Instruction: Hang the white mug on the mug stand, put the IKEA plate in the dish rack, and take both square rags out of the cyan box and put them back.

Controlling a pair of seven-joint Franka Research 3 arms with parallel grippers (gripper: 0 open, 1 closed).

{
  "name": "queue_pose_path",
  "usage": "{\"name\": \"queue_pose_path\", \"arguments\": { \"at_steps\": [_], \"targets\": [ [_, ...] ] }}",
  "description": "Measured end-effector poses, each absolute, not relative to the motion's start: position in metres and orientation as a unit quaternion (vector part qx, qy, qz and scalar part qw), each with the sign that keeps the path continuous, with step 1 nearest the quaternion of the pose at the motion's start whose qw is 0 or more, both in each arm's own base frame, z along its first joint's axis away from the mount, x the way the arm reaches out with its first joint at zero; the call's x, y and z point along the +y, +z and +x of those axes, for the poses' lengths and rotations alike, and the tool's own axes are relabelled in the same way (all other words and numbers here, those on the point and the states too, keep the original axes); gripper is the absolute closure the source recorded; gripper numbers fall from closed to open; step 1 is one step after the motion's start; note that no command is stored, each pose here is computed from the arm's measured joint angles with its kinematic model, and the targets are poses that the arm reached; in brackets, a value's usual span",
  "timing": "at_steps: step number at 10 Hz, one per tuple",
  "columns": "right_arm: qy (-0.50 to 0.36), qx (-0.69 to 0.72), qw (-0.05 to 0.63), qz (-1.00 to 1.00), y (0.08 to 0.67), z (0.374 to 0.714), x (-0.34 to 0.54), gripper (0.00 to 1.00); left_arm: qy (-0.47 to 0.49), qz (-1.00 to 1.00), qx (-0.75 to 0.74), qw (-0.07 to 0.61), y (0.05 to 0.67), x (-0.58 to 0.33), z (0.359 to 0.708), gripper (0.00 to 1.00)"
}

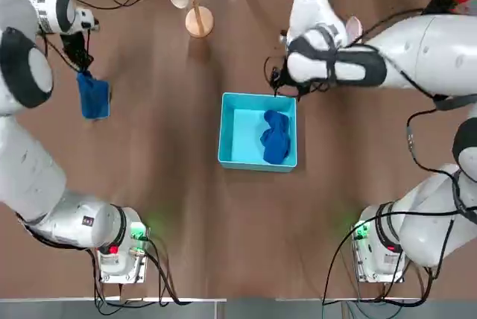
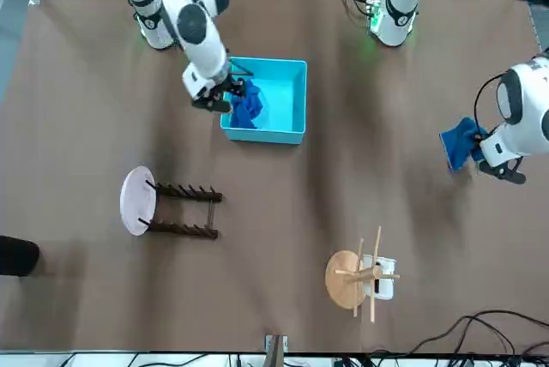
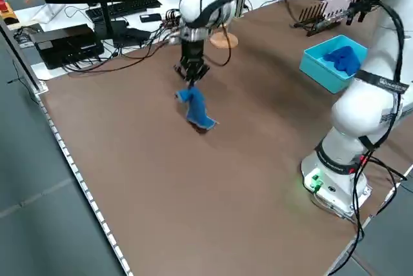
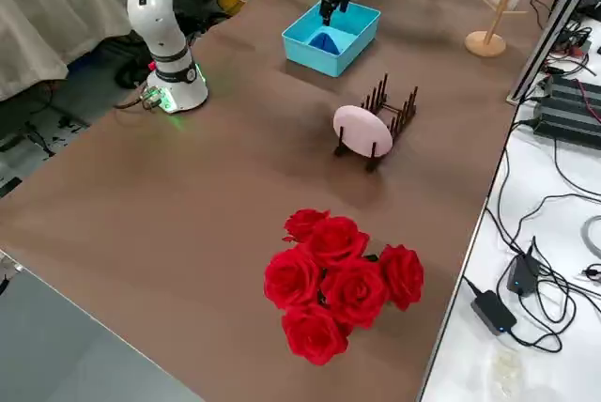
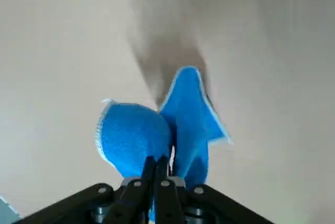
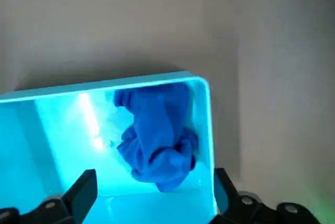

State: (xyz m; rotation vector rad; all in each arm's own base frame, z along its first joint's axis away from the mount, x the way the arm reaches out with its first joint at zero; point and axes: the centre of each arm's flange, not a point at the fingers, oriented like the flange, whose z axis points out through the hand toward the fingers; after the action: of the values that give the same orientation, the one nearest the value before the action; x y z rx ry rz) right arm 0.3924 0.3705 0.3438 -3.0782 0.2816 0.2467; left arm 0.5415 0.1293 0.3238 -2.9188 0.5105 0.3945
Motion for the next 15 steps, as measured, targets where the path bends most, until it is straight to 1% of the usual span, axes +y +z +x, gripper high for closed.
{"name": "queue_pose_path", "arguments": {
  "at_steps": [2,4,7,9,10,11,12,13,14,15],
  "targets": [
    [0.074,0.09,0.018,-0.993,0.313,0.386,0.381,0.01,0.108,-0.98,0.155,0.06,0.365,0.081,0.541,0.97],
    [0.062,0.081,0.018,-0.995,0.272,0.368,0.387,0.01,0.081,-0.987,0.134,0.029,0.408,0.024,0.535,0.97],
    [0.051,0.07,0.016,-0.996,0.232,0.346,0.393,0.01,0.047,-0.994,0.1,-0.004,0.47,-0.061,0.511,0.97],
    [0.051,0.068,0.014,-0.996,0.226,0.342,0.397,0.03,0.039,-0.995,0.089,-0.008,0.494,-0.13,0.493,0.97],
    [0.051,0.067,0.014,-0.996,0.226,0.341,0.398,0.12,0.035,-0.996,0.081,-0.018,0.501,-0.165,0.485,0.97],
    [0.051,0.068,0.014,-0.996,0.226,0.341,0.398,0.15,0.035,-0.996,0.076,-0.026,0.504,-0.196,0.478,0.97],
    [0.051,0.071,0.013,-0.996,0.226,0.341,0.398,0.33,0.037,-0.996,0.074,-0.029,0.504,-0.225,0.473,0.97],
    [0.054,0.074,0.009,-0.996,0.225,0.342,0.396,0.48,0.04,-0.996,0.073,-0.029,0.502,-0.254,0.469,0.97],
    [0.059,0.075,0.005,-0.995,0.226,0.342,0.394,0.65,0.041,-0.996,0.072,-0.03,0.498,-0.283,0.463,0.97],
    [0.064,0.076,0.001,-0.995,0.228,0.343,0.394,0.8,0.035,-0.996,0.068,-0.035,0.493,-0.312,0.456,0.97]
  ]
}}
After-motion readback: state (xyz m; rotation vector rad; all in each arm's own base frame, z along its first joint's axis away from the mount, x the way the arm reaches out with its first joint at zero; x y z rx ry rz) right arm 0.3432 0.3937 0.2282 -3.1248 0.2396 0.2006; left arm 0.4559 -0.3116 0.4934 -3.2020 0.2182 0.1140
